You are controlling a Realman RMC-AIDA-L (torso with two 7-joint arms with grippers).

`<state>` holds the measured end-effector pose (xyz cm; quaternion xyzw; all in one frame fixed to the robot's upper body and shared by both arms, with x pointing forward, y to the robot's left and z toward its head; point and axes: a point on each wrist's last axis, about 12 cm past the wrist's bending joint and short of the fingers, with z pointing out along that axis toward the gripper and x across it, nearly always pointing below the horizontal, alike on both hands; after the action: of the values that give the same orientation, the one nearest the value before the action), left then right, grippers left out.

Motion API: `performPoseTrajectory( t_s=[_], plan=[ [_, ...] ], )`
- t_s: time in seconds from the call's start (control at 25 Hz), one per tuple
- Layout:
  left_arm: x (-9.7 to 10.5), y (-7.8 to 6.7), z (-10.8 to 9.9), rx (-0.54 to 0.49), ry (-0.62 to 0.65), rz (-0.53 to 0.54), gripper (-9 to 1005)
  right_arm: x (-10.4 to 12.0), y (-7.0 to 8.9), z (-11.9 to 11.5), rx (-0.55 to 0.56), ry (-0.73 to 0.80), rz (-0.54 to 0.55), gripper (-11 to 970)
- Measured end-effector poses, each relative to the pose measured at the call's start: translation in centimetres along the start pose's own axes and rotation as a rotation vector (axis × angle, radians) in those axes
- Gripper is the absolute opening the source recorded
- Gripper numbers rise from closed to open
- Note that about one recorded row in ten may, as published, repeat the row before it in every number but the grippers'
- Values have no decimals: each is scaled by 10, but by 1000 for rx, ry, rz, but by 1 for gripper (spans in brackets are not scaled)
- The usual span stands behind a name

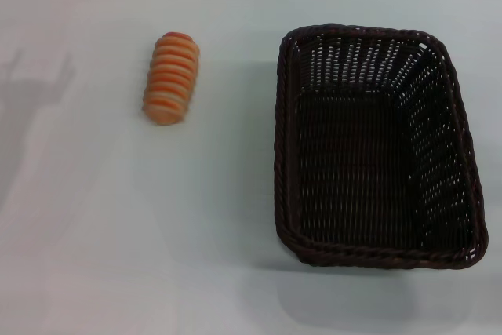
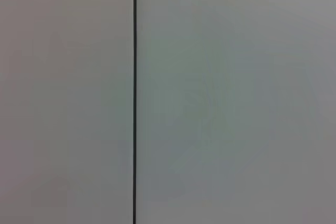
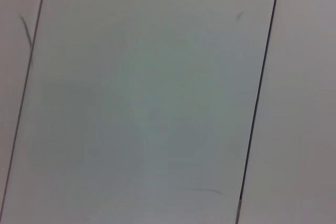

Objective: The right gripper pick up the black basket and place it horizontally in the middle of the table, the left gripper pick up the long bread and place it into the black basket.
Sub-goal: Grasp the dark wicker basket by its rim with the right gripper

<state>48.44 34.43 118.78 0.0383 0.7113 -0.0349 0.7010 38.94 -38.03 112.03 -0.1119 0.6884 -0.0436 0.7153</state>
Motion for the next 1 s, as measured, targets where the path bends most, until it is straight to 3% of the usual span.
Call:
performPoseTrajectory(
  t_s=[0.52, 0.72, 1.0],
  plan=[
    [-1, 1, -1, 1, -3, 1, 844, 0, 2, 2, -10, 13, 1, 497],
    [-2, 4, -2, -3, -7, 4, 844, -3, 1, 6, -15, 87, -28, 496],
    [-4, 10, -4, -8, -11, 8, 844, -33, -23, 3, 61, 171, 12, 496]
  ],
)
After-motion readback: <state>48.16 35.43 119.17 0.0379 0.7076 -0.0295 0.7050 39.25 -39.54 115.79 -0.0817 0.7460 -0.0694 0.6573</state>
